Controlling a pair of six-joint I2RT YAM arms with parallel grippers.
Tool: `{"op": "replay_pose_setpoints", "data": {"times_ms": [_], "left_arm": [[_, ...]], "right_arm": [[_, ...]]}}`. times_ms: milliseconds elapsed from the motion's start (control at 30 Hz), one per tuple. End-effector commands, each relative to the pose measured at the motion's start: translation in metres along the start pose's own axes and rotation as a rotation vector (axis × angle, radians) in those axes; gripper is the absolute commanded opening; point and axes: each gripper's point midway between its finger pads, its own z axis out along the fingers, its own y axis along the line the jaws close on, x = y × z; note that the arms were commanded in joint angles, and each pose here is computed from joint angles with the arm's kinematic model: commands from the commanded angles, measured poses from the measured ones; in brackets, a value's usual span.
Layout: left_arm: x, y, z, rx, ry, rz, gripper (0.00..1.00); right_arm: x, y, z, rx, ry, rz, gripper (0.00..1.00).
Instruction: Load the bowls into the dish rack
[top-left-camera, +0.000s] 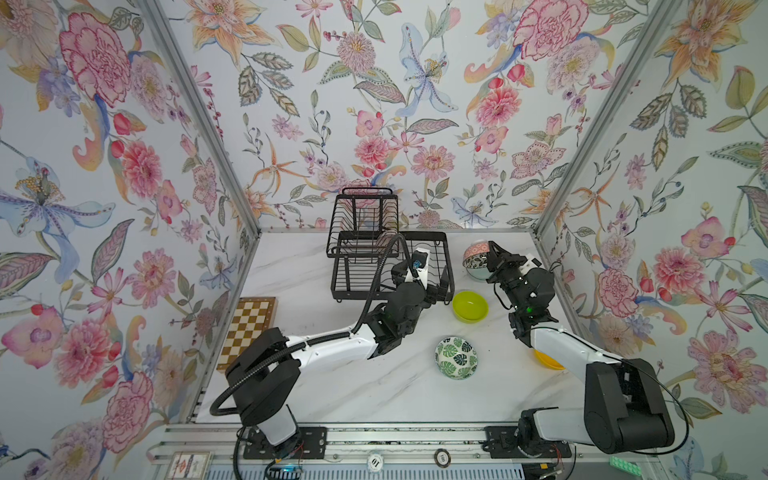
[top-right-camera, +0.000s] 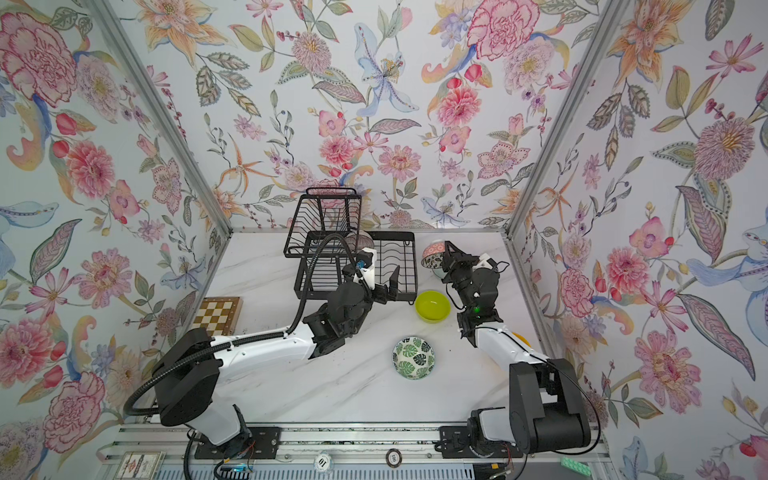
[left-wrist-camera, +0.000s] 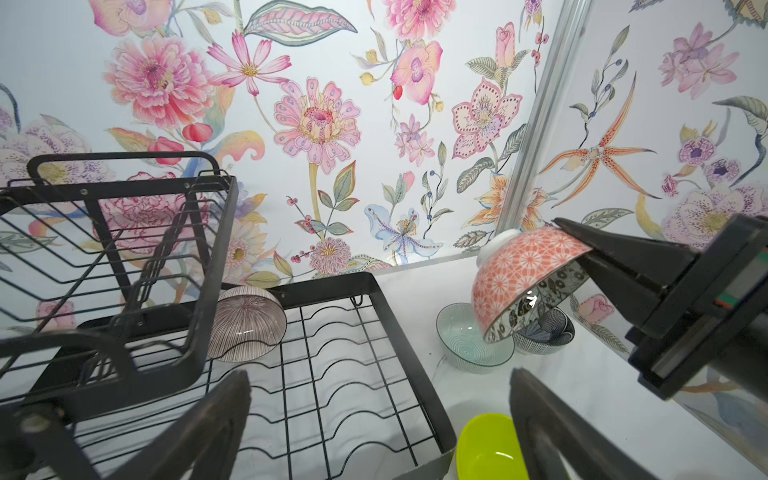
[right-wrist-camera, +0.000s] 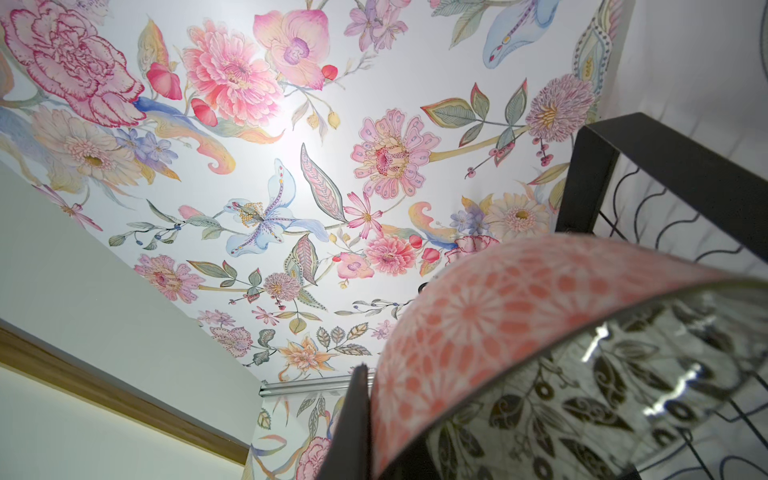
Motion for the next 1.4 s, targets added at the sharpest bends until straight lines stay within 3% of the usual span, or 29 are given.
{"op": "replay_pose_setpoints", "data": {"times_ms": [0,267,467,900,1367], "left_arm": [[0.014,0.010,-0.017,0.016,0.076,-0.005,0.99],[0.043,0.035,-0.046,0.068,0.113,-0.047,0.99],[0.063,0.057,-0.063,0.096,0.139,-0.084,0.99],[0.095,0.109,-0.079,0.037,0.108,-0.187,0.99],[0.103,0.107,-0.074,0.067,0.042,-0.241,0.99]], "right_arm": [[0.013,0.037,-0.002,-0.093,0.042,-0.158,0.00],[0.035,0.045,0.008,-0.121,0.073,-0.349,0.00],[0.053,0.034,0.017,-0.070,0.089,-0.458,0.00],[0.074,-0.009,0.045,-0.033,0.048,-0.452,0.00],[0.115,-0.064,0.100,-0.033,0.093,-0.353,0.00]]}}
